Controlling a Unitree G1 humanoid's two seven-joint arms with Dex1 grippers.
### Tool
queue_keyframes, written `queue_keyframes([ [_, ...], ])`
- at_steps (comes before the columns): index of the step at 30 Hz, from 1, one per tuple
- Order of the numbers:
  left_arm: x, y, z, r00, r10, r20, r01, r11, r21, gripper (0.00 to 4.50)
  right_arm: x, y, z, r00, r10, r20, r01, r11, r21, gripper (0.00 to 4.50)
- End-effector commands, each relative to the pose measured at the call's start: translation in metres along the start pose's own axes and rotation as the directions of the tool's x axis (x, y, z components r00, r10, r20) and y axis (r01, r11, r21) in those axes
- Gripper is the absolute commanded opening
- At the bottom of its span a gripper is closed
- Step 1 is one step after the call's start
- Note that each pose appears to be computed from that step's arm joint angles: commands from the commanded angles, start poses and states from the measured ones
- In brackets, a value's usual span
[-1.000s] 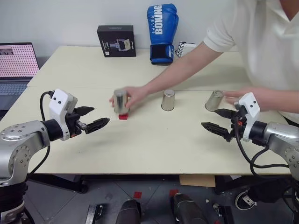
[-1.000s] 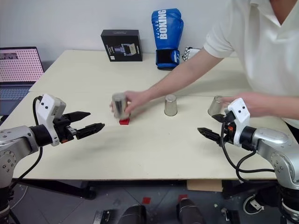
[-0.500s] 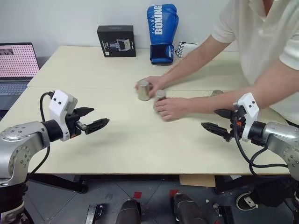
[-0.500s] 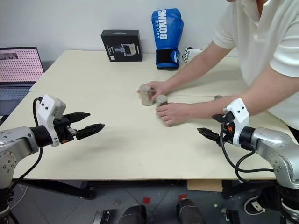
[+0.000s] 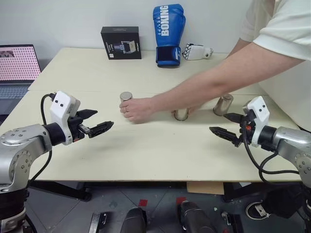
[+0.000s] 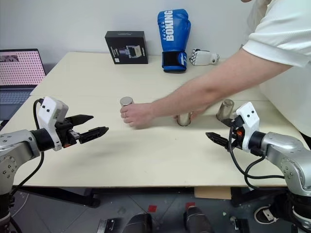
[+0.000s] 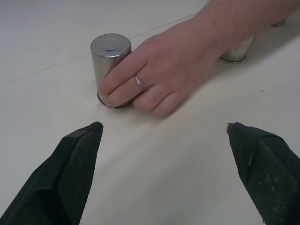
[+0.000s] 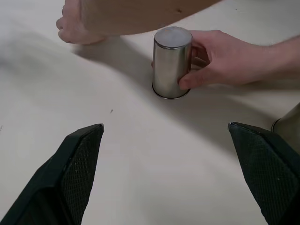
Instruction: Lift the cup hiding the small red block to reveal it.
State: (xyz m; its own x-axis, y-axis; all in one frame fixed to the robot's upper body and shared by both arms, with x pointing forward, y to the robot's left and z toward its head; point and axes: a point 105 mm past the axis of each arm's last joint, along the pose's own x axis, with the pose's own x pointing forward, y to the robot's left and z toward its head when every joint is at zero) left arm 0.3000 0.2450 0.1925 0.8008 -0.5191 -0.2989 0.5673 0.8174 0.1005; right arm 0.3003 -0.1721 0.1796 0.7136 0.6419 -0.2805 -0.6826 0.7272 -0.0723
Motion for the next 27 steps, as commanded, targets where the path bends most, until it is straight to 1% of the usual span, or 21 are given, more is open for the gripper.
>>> queue_keyframes([
  [1, 0.001, -0.007, 0.01, 1.0, -0.014, 0.023, 0.013, 0.998, 0.054, 4.49, -0.001, 0.001, 0.014, 0.999, -0.006, 0.046, 0.008, 0.999, -0.044, 4.5],
  [10, 0.006, -0.024, 0.001, 0.996, -0.092, -0.009, 0.092, 0.994, 0.055, 4.49, -0.001, 0.006, 0.013, 0.999, 0.011, 0.04, -0.009, 0.999, -0.047, 4.5],
  [12, 0.011, -0.029, -0.001, 0.994, -0.11, -0.012, 0.11, 0.991, 0.081, 4.49, -0.001, 0.008, 0.013, 0.999, 0.013, 0.041, -0.011, 0.999, -0.047, 4.5],
  [15, 0.036, -0.055, -0.013, 0.983, -0.182, -0.034, 0.185, 0.963, 0.197, 4.49, -0.001, 0.009, 0.013, 0.999, 0.013, 0.043, -0.011, 0.999, -0.04, 4.5],
  [19, 0.081, -0.074, -0.007, 0.976, -0.191, 0.103, 0.173, 0.971, 0.165, 4.49, 0.003, 0.015, 0.015, 0.998, 0.023, 0.057, -0.021, 0.999, -0.035, 4.5],
  [24, 0.143, -0.088, 0.002, 0.967, -0.163, 0.198, 0.126, 0.974, 0.188, 4.49, 0.003, 0.018, 0.016, 0.998, 0.019, 0.06, -0.017, 0.999, -0.041, 4.5],
  [27, 0.181, -0.11, 0.015, 0.949, -0.204, 0.241, 0.159, 0.968, 0.195, 4.49, 0.003, 0.02, 0.015, 0.998, 0.005, 0.06, -0.002, 0.999, -0.044, 4.5],
])
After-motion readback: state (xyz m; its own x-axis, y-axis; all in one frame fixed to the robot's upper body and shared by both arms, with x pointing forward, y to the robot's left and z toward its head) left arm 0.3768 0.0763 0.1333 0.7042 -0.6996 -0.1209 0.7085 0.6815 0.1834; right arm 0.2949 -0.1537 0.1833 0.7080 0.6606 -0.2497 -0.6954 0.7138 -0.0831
